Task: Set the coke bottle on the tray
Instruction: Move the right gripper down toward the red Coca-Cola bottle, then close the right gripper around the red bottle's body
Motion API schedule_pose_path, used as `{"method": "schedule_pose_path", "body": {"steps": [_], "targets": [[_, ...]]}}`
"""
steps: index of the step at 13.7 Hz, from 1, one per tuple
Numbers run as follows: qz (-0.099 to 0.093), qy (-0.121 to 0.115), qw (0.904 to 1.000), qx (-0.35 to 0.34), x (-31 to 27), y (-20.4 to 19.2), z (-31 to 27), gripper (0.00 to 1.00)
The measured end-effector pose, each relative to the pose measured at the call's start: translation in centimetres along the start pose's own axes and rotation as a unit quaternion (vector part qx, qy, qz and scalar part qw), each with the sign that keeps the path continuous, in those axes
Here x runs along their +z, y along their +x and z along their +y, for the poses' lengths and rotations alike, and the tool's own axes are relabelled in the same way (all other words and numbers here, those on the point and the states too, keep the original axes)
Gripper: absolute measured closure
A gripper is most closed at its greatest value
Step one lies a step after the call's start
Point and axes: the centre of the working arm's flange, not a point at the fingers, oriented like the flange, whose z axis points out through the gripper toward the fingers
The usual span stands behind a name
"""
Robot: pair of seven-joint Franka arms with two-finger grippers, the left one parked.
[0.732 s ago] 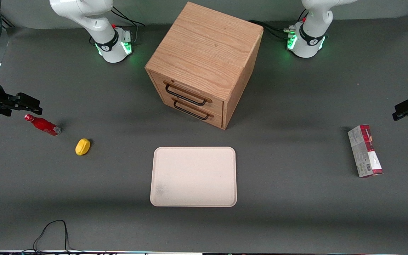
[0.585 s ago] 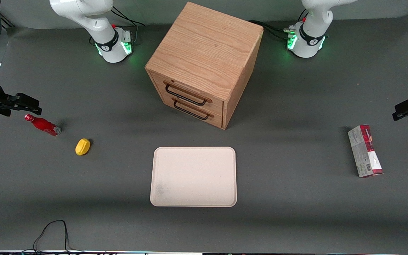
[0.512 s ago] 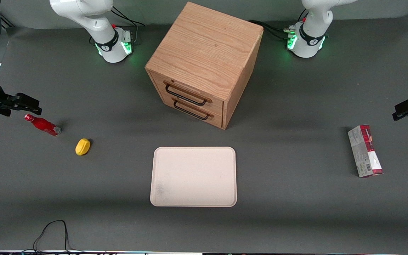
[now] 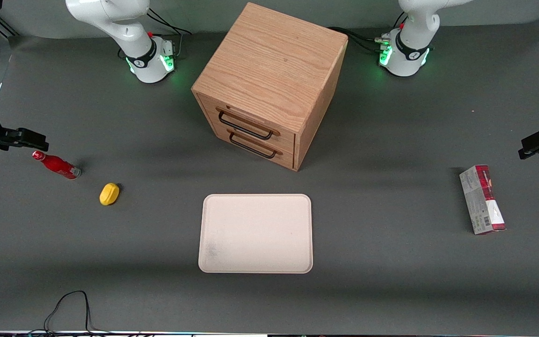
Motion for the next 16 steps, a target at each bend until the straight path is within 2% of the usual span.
{"method": "schedule_pose_path", "body": {"steps": [3, 8, 12, 16], "targets": [[0.024, 0.004, 0.9996, -0.016, 7.0, -1.2, 7.8, 0.00], [0.071, 0.005, 0.9962, -0.051, 18.3, -6.9, 16.6, 0.00], [0.109, 0.031, 0.9916, -0.062, 23.4, -9.1, 17.5, 0.00], [0.111, 0.031, 0.9917, -0.056, 25.2, -8.7, 17.0, 0.00]]}}
